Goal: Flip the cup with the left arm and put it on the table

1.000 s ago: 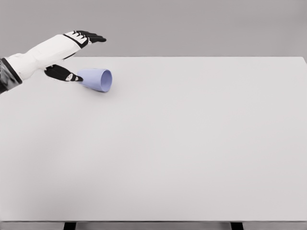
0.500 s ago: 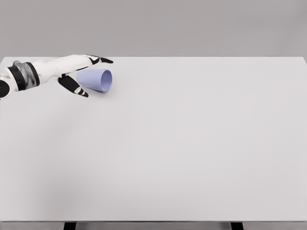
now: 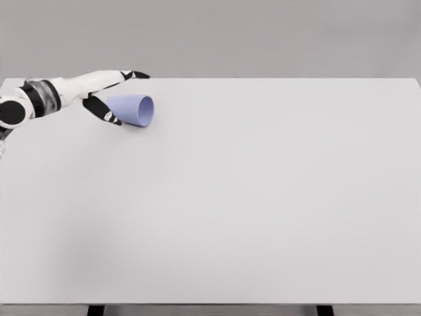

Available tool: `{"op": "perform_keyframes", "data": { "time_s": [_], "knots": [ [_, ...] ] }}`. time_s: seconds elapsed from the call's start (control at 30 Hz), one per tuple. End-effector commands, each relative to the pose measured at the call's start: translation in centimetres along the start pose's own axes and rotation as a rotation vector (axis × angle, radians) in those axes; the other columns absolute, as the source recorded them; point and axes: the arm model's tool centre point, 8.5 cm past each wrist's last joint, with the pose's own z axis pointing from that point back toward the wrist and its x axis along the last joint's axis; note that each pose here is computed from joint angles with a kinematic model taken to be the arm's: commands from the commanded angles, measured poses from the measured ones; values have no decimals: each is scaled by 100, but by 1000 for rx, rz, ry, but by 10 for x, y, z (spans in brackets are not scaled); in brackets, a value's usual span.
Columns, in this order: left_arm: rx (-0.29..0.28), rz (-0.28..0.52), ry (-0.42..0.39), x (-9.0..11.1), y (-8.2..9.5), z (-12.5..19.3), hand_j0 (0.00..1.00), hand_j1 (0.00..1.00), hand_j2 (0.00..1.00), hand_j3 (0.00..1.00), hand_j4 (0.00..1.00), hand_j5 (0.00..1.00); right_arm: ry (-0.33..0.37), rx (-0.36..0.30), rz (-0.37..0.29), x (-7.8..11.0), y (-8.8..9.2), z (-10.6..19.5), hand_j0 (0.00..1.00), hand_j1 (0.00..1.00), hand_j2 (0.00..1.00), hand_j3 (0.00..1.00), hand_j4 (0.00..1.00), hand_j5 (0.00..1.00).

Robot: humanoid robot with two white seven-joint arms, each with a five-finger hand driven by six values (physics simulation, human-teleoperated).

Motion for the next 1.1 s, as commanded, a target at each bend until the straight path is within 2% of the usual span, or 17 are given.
{"op": "perform_keyframes", "data": {
  "time_s": [0.0,0.23,0.63,1.07],
  "knots": [
    [-2,31,25,-5,-6,-9,100,100,100,100,100,100,0,0,0,0,0,0,100,100,100,100,100,100],
    [-1,66,81,-9,-7,-19,100,100,100,100,100,100,0,-1,0,0,0,0,100,100,100,100,100,100],
    [-23,58,135,-14,-18,-33,100,100,100,100,100,100,0,0,0,0,0,0,100,100,100,100,100,100],
    [-39,66,158,-16,-27,-42,100,100,100,100,100,100,0,0,0,0,0,0,100,100,100,100,100,100]
  ]
}}
